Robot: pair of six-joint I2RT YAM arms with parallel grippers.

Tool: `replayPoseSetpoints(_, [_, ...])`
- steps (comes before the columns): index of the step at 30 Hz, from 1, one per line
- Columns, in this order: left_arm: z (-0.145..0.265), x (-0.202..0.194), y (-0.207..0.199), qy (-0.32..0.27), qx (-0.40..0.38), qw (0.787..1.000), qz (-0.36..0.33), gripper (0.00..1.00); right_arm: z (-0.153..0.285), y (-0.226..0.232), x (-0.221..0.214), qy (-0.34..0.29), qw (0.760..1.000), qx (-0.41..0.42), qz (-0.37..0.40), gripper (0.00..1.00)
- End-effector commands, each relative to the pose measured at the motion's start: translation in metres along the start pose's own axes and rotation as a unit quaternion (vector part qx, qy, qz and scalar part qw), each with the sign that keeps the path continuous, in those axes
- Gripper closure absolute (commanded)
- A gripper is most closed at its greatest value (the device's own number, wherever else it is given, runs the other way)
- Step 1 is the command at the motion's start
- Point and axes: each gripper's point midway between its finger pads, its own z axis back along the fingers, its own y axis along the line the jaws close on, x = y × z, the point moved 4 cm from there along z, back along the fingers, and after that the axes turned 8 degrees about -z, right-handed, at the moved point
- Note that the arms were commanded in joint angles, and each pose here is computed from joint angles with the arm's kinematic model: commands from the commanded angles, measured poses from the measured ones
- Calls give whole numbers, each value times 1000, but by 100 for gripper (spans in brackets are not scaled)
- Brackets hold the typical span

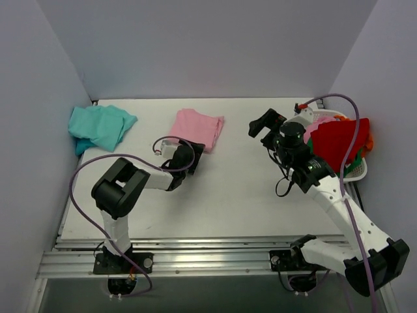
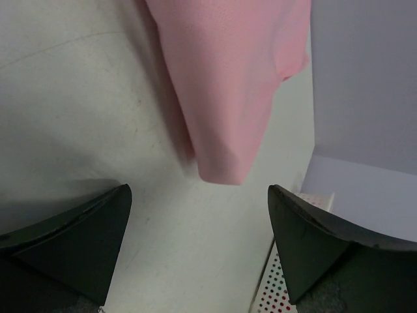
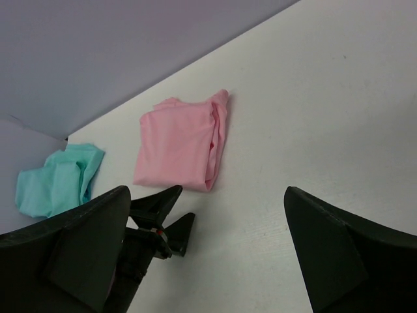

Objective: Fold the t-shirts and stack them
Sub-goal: Put the neatly folded tshirt into the corner of the board with the left arm

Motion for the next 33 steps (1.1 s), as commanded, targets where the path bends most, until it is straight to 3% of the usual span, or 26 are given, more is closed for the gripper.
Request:
replayPoseSetpoints(1, [-20,-2,3,-26,3,999,27,4,10,-12,8,-18,1000,-20,15,0])
replayPoseSetpoints(8, [-53,-2,15,-51,29,998,35,4,13,-15,7,-12,1000,-15,19,0])
replayPoseSetpoints(15, [-83,27,21,-79,70,994,39,0,13,-18,-3,5,1000,-1,16,0])
replayPoseSetpoints(18, [-97,44,19,-90,68,993,32,28,15,-17,-1,3,1000,1,18,0])
replayPoseSetpoints(19, [-104,52,26,-87,73,993,24,48,15,-16,0,3,1000,2,19,0])
replayPoseSetpoints(22, [-122,76,18,-77,60,995,12,79,16,-15,0,5,1000,6,19,0])
replayPoseSetpoints(23, [-129,90,33,-62,82,995,3,95,18,-15,1,4,1000,7,19,0])
replayPoseSetpoints(26, [-148,128,34,-38,82,995,-32,98,21,-14,1,5,1000,13,17,0])
replayPoseSetpoints(27, [-155,146,12,-42,60,996,-45,98,22,-13,2,4,1000,17,16,0])
replayPoseSetpoints(29, [-166,162,17,-8,68,992,-109,98,23,-14,2,3,1000,20,13,0])
replayPoseSetpoints(30, [-172,181,-20,-16,32,990,-134,98,24,-12,2,5,1000,25,12,0])
replayPoseSetpoints(31, [-179,181,-3,13,55,982,-180,98,23,-11,2,6,1000,26,11,0])
replayPoseSetpoints(33, [-181,199,-8,31,61,975,-211,98,24,-10,2,8,999,29,12,0])
